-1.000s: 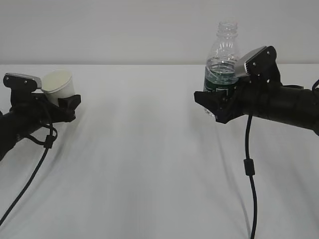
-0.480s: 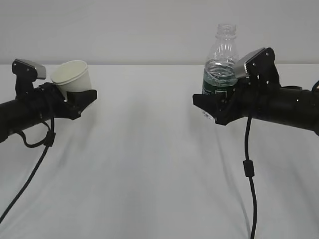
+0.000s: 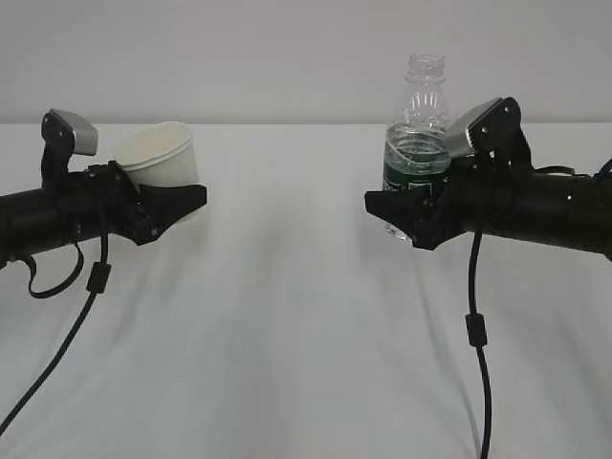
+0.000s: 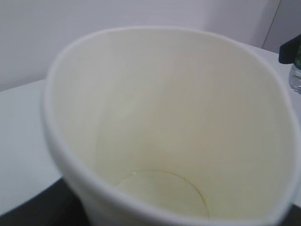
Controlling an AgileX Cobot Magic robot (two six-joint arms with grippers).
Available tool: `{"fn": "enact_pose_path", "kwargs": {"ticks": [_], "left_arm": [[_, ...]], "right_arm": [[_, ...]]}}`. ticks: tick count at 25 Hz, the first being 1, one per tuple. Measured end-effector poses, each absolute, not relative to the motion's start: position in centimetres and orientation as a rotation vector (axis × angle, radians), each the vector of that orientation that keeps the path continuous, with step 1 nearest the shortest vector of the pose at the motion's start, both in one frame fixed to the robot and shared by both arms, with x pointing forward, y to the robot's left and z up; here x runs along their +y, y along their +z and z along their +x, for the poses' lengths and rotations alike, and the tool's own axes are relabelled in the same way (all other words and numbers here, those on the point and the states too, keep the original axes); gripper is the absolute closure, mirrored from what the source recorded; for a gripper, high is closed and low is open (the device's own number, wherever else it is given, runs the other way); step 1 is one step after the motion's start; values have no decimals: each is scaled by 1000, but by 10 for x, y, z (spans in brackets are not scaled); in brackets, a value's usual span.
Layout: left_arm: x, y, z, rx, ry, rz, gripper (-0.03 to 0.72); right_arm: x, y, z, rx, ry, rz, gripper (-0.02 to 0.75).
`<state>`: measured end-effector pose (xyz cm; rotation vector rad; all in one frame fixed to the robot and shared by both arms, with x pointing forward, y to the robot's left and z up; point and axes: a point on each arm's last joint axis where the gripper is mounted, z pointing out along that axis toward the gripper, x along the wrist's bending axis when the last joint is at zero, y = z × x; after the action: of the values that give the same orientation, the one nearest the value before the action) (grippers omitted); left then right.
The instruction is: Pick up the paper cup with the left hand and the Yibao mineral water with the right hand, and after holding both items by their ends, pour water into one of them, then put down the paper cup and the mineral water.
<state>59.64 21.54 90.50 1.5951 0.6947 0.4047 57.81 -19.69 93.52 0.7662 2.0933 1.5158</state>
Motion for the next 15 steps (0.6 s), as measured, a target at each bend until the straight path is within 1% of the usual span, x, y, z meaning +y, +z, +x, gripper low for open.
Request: {"fn": "enact_pose_path", "kwargs": {"ticks": [6, 12, 15], "left_arm": [[213, 921, 593, 648, 393, 1597, 237], [212, 944, 588, 614, 393, 1583, 238], [211, 953, 584, 598, 370, 1586, 238]], "right_arm": [[-196, 939, 577, 2093, 1535, 754, 241], [-196, 960, 573, 2052, 1553, 712, 241], [-196, 964, 572, 2050, 1553, 700, 241]]}}
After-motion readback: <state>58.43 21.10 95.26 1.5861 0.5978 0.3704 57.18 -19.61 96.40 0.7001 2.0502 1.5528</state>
